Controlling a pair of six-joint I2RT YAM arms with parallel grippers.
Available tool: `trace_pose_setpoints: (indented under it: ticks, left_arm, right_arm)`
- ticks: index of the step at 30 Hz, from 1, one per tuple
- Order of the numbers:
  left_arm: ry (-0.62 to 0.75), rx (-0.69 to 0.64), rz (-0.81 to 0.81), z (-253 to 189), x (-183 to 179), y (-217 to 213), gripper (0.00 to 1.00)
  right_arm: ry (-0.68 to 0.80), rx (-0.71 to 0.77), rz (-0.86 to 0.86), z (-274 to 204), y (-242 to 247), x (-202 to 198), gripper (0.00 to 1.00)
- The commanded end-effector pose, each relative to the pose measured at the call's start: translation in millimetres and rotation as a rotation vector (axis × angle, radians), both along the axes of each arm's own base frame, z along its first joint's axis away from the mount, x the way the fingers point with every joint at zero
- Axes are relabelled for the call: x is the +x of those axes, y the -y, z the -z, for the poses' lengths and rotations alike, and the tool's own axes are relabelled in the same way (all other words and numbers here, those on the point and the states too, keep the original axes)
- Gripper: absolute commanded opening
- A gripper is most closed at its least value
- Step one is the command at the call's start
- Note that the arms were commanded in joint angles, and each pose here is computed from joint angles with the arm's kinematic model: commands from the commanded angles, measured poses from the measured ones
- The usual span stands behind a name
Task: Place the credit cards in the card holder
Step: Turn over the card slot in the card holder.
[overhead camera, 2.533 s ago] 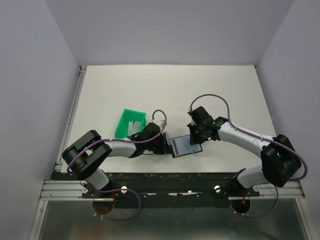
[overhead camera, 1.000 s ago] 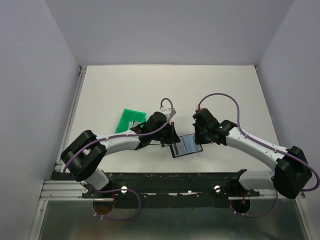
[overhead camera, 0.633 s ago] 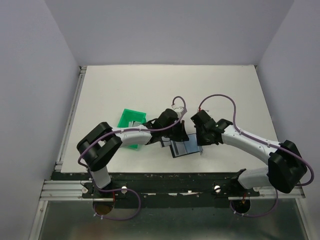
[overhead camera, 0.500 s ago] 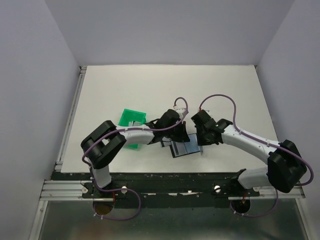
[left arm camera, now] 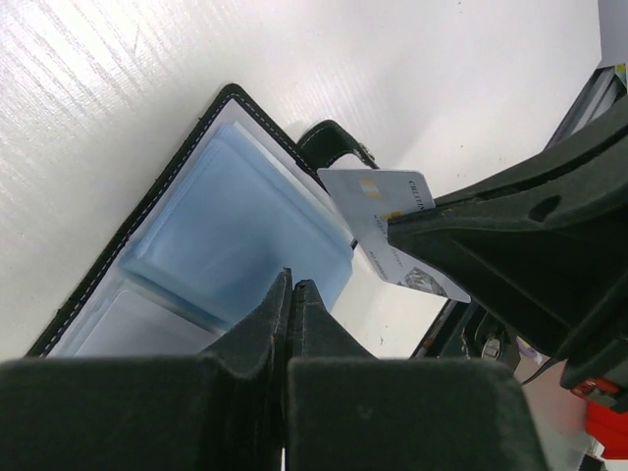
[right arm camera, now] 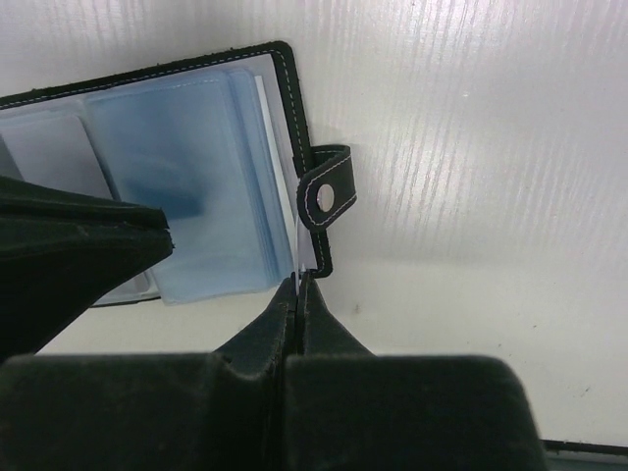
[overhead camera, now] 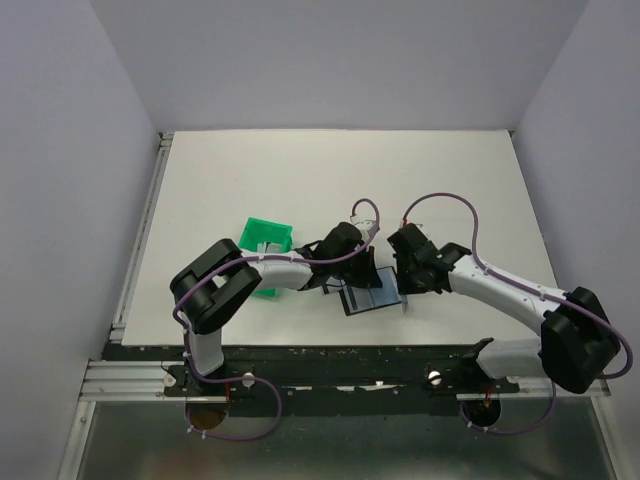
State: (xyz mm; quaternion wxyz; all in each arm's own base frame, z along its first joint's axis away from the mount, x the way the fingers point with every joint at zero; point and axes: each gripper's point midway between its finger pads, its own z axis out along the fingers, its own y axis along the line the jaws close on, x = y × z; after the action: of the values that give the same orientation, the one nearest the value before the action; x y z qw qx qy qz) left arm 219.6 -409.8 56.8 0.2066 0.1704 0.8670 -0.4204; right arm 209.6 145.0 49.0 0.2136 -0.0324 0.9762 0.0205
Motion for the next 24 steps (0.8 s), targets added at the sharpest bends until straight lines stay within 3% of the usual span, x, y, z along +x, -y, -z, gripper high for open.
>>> trace_pose_setpoints:
  ticks: [1,15,24]
  left_arm:
    - [0.007,-0.038,0.027,-7,-4,8,0.0]
    - [0.003,-0.068,0.025,-10,-6,14,0.0]
    - [-0.042,0.056,0.004,23,-12,4,0.0]
  right_arm:
    - [0.056,0.085,0.002,-11,-7,4,0.01]
    - [0.023,0.171,0.03,5,-9,-1,0.01]
    - [0.015,0.175,0.036,7,-6,-2,0.01]
